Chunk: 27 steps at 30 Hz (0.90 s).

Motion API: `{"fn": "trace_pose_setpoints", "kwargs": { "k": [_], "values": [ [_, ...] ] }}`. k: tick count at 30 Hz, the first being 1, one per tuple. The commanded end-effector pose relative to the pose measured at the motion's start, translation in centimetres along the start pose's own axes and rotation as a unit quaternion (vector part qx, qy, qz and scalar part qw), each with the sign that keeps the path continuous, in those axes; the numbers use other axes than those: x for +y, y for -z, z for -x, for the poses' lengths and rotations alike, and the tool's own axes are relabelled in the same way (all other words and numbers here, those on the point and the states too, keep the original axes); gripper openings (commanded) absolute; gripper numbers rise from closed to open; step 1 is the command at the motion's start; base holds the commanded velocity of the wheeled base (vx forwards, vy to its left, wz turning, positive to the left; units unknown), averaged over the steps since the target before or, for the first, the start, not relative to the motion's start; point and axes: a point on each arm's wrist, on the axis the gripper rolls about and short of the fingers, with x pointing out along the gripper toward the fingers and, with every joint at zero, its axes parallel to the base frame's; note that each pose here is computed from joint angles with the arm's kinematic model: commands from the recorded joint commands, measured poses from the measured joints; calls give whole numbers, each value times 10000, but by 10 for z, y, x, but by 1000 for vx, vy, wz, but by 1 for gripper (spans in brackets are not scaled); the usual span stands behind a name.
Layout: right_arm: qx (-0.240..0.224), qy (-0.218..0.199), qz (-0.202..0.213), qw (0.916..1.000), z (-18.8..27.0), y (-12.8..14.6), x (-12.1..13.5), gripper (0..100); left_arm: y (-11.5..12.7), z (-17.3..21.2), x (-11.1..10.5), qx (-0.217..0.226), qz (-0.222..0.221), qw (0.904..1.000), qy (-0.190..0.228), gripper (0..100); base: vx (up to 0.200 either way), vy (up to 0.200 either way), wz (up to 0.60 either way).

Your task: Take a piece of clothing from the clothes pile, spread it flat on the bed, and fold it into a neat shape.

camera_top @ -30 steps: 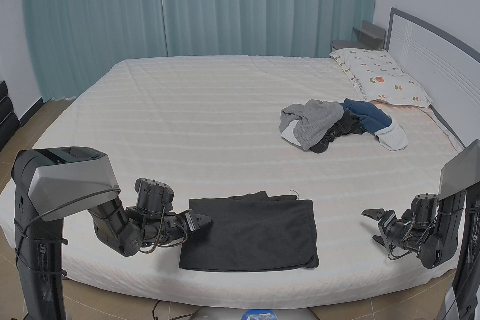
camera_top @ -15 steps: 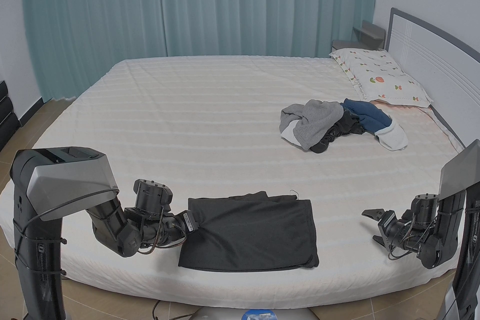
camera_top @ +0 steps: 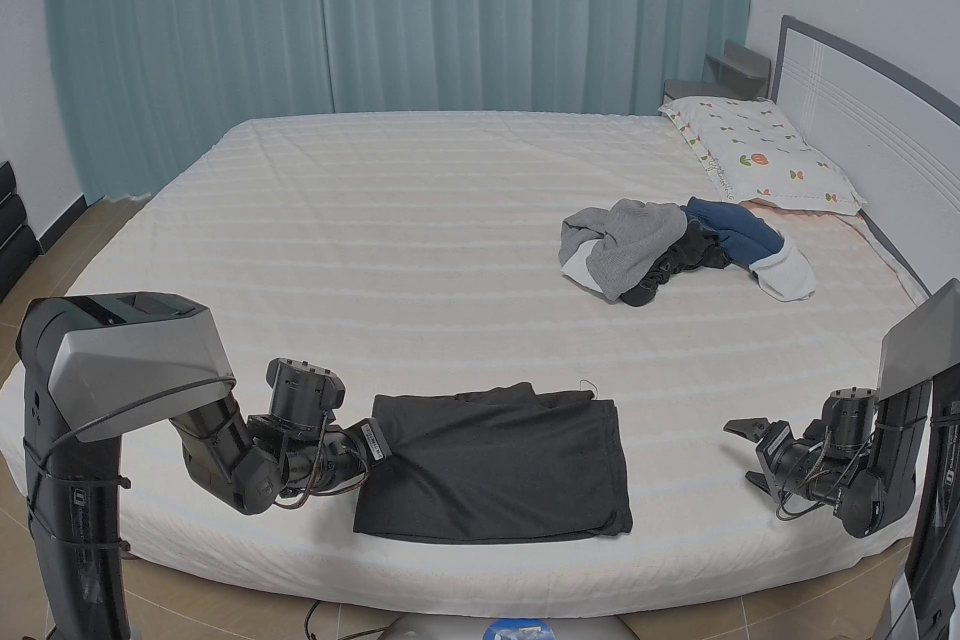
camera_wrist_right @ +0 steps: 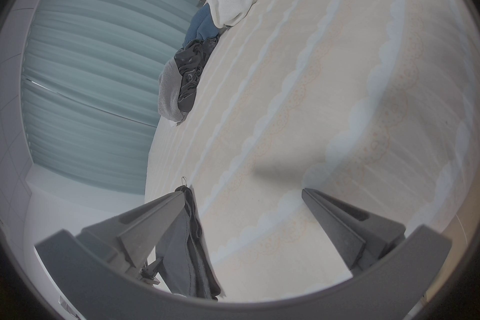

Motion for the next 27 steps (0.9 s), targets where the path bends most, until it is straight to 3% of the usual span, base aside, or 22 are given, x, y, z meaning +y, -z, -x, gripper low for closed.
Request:
{"fn": "trace_pose_setpoints", "kwargs": {
  "k": [1,6,21,27],
  "values": [
    [-30,-50,16,10000,0,-1,1,100,-3,3,-2,-59,83,9999,41,0,0,0,0],
    [-30,-50,16,10000,0,-1,1,100,-5,6,-3,-95,265,9996,61,0,0,0,0],
    [-107,-167,-17,9998,2,-4,7,100,-6,12,-2,-112,356,9993,26,0,0,200,0],
    [79,-232,73,9997,0,8,13,100,-5,12,-1,-112,358,9993,4,0,0,200,0]
  ]
}}
